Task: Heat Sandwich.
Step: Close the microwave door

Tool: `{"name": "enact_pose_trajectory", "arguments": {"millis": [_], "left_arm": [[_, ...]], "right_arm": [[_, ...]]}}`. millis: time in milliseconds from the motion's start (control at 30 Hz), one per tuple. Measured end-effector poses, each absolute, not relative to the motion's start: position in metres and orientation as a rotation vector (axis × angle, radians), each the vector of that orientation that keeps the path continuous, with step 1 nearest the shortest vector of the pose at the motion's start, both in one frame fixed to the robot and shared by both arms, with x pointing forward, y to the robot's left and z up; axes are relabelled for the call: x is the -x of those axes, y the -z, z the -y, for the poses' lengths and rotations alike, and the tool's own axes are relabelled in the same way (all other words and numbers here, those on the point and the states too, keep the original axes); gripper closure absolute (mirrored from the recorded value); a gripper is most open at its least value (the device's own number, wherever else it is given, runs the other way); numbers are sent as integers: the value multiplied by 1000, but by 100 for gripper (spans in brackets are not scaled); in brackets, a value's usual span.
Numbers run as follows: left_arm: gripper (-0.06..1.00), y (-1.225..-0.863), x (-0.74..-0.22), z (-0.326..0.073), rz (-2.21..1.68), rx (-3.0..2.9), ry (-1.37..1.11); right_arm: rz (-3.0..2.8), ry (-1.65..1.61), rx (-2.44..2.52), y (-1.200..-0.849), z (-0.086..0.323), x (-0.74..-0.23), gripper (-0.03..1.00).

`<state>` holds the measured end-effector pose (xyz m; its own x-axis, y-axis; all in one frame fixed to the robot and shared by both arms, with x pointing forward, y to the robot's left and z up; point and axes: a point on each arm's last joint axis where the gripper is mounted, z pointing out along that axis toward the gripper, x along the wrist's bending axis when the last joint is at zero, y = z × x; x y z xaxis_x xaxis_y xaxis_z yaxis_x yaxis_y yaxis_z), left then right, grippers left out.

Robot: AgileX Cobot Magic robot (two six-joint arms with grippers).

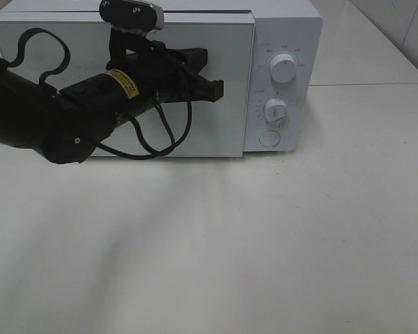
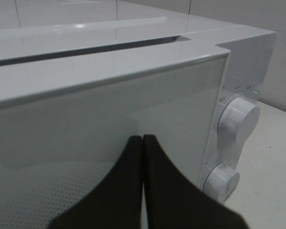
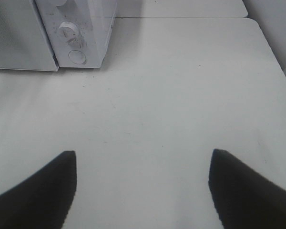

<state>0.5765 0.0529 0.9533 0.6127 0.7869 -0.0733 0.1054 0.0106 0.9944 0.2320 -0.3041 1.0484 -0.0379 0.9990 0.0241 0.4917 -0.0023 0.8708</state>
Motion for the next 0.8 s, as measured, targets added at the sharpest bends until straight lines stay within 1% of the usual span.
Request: {"name": "enact_pose_trajectory", "arguments": {"millis": [333,800], "left_arm": [[94,-947,-590,-37,-786,-1506,-625],[94,-946,-590,-37,-787,-1520,-623]], "right_arm": [[-1606,-963,-1568,-1048,304,-232,23],[-1606,-963,-1568,-1048,304,-232,23]]}}
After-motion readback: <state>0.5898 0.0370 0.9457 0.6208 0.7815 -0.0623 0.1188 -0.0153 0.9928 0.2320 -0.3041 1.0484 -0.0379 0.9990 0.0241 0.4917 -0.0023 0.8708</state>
